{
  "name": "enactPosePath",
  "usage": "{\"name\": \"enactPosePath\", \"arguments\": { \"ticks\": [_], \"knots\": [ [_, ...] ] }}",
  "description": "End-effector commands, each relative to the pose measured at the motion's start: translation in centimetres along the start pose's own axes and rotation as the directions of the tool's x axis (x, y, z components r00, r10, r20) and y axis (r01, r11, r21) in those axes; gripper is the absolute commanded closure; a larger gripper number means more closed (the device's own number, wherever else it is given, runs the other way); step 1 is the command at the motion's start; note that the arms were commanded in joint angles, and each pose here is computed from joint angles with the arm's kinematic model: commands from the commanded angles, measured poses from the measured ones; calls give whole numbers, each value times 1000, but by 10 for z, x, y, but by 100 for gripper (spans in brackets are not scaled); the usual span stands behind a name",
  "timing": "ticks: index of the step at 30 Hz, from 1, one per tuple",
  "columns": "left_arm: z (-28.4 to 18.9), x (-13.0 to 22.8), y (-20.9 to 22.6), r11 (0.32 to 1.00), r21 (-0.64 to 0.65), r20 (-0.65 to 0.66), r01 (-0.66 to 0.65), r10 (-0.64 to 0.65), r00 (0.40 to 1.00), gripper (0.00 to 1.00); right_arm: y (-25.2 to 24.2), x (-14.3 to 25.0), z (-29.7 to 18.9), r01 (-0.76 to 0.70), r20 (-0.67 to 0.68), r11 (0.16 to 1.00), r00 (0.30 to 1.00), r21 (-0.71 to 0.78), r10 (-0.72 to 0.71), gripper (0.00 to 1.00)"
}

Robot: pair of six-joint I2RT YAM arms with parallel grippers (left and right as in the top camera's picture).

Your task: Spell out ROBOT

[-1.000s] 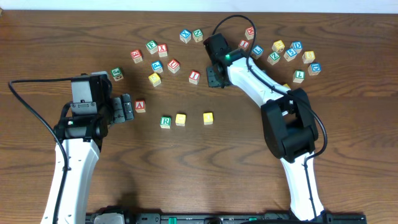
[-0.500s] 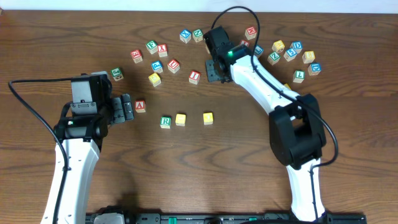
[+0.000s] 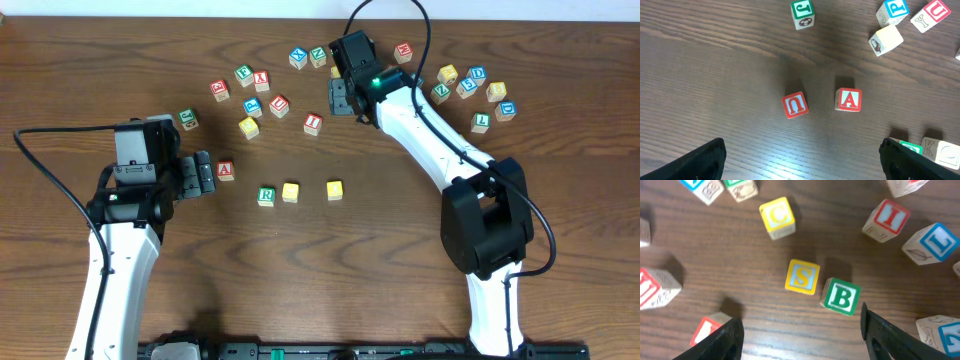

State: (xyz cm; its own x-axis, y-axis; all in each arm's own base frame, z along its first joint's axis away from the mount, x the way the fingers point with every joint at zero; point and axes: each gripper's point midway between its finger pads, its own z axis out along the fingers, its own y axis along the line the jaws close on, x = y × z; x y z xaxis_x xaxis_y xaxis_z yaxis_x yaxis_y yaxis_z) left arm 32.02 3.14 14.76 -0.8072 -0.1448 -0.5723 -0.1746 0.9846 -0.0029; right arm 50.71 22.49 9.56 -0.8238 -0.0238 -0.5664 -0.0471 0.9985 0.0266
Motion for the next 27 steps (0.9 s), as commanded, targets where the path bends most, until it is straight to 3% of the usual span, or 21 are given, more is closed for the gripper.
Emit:
{"name": "enactPosePath", "arguments": {
  "ticks": [1,10,27],
  "knots": [
    [-6,-12,1,1000,-2,30,-1,1,1000,4,-11,-18,-14,-80,72,996,994,43,77,28],
    [-6,-12,1,1000,-2,30,-1,1,1000,4,-34,-30,-18,-223,172,963,965,152,197,25],
    [-6,-12,1,1000,-2,30,-1,1,1000,4,-52,-24,-12,-228,146,954,969,196,202,25]
  ]
}}
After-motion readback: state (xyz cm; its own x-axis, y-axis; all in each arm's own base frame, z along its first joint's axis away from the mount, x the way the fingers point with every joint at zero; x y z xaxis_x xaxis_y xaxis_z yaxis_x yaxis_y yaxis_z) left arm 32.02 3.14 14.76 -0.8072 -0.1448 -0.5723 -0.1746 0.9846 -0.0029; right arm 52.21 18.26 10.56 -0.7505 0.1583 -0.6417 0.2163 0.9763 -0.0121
